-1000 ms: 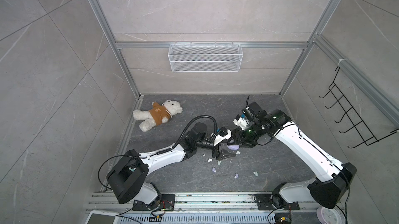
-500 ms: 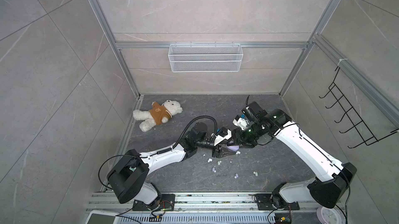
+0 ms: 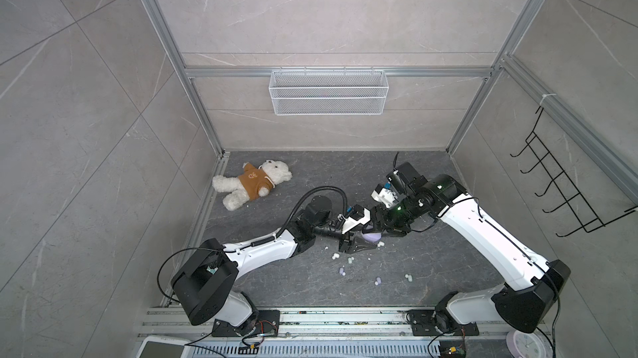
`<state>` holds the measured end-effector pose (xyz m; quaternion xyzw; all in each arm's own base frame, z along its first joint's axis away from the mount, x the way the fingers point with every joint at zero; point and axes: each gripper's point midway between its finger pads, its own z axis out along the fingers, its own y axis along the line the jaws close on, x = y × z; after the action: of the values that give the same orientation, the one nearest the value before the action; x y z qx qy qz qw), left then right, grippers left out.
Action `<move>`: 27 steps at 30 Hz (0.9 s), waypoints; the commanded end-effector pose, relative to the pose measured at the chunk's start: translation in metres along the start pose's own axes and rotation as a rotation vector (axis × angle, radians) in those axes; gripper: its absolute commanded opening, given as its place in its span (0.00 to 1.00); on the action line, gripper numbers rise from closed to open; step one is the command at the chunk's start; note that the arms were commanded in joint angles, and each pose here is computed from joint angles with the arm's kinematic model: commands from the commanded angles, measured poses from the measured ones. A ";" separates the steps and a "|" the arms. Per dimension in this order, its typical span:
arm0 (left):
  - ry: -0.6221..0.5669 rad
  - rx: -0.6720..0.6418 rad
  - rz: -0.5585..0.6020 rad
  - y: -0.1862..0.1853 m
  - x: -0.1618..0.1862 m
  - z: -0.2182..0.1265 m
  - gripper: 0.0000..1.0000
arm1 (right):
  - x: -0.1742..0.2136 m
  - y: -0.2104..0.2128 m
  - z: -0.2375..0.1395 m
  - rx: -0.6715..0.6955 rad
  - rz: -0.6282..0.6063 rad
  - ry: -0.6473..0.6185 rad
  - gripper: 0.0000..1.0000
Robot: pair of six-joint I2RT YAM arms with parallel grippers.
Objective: Insert the wireless bluetooth earbuds into the charging case
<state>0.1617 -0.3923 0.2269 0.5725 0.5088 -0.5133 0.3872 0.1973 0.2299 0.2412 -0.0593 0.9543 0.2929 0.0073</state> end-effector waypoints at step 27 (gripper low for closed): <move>-0.020 0.096 0.054 -0.019 -0.013 0.002 0.56 | -0.006 0.015 -0.011 -0.064 -0.035 -0.063 0.45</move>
<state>0.1583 -0.3913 0.2245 0.5758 0.5084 -0.5170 0.3776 0.1945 0.2332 0.2475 -0.0601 0.9494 0.3082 0.0093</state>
